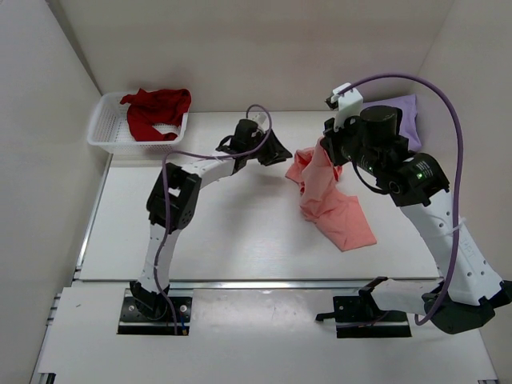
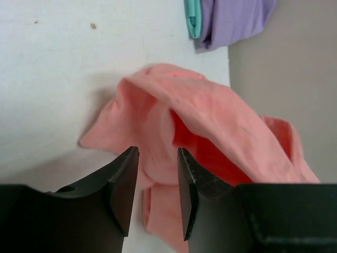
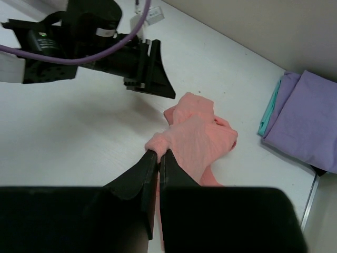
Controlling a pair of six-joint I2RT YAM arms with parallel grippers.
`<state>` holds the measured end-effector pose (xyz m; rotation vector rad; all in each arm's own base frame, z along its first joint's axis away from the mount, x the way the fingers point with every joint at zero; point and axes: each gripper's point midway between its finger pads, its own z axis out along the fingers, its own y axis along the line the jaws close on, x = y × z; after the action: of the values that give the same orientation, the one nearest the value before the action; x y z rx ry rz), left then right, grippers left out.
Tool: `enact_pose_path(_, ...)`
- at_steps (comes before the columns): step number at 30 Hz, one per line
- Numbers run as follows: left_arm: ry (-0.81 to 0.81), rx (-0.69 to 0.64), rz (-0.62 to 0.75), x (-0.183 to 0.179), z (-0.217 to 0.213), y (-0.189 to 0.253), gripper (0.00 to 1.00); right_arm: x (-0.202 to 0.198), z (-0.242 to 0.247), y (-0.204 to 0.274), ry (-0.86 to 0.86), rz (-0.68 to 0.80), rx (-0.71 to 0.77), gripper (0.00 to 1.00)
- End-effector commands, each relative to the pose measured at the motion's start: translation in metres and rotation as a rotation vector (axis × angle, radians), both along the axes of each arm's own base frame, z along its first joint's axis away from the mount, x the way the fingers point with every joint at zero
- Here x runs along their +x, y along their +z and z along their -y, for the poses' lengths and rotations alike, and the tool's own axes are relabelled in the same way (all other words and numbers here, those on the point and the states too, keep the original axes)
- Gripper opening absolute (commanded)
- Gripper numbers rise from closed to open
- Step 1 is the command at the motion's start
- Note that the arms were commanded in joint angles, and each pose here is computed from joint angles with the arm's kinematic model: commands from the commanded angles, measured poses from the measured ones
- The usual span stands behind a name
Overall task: Fold and stack the t-shirts
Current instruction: Flatten out the tshirt
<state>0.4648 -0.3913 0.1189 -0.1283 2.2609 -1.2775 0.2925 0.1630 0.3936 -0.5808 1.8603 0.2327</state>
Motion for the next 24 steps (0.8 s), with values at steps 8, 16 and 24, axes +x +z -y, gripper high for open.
enact_pose_path(8, -0.035, 0.216, -0.052, 0.002, 0.008, -0.072, 0.49, 0.006, 0.003, 0.016, -0.012, 0.043, 0.095, 0.00)
enact_pose_path(16, -0.066, 0.336, -0.056, 0.010, 0.026, -0.094, 0.52, 0.016, 0.006, 0.014, -0.021, 0.045, 0.083, 0.00)
enact_pose_path(24, -0.098, 0.303, -0.106, 0.007, 0.043, -0.110, 0.16, 0.012, 0.007, 0.014, -0.031, 0.041, 0.084, 0.00)
